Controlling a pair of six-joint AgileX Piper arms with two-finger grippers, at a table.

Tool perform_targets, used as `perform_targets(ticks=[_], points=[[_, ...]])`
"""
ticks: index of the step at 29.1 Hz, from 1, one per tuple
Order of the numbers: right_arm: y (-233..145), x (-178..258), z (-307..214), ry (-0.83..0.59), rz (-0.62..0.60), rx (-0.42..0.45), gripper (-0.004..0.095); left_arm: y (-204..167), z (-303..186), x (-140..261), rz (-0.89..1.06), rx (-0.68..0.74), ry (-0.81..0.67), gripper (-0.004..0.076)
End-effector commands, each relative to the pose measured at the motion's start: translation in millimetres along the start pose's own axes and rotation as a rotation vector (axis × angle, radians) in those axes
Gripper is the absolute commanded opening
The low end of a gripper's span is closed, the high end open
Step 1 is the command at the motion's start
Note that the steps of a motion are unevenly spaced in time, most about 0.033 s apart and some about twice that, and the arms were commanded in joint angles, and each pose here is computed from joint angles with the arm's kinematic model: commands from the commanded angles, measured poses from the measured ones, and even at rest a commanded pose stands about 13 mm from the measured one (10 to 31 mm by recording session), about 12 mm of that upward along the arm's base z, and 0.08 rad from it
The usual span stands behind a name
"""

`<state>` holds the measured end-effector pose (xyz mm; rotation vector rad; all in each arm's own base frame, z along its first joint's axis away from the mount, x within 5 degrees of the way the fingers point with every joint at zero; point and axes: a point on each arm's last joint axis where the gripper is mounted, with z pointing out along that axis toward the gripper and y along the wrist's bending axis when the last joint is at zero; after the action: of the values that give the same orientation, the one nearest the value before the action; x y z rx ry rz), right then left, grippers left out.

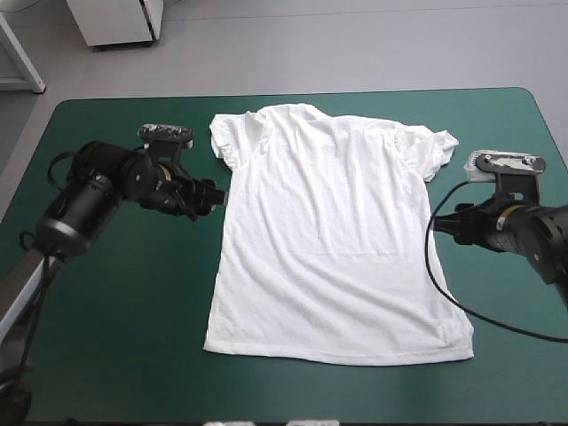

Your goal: Fold the cloth

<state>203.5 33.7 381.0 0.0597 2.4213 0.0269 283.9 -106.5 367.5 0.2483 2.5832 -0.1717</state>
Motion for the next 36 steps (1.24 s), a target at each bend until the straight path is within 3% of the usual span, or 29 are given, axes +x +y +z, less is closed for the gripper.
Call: perform_targets(ticks=[1,9,27,31,36], points=[[1,-26,3,-0.063,0.002,0.016,0.0522,6,-5,-37,0.021,-0.017,-0.066,0.051],[-16,-65,44,-0.016,0.115,-0.006,0.0522,2,54,-80,0.046,-0.027,-0.025,0.051],[-19,-70,50,-0.011,0.091,-0.024,0.051,2,181,-89,0.052,-0.048,0.126,0.0503],[-19,-70,50,-0.011,0.09,-0.024,0.0507,1,195,-84,0.045,-0.042,0.162,0.0374],[-19,-70,50,-0.011,0.09,-0.024,0.0507,1,196,-84,0.047,-0.04,0.166,0.0033]])
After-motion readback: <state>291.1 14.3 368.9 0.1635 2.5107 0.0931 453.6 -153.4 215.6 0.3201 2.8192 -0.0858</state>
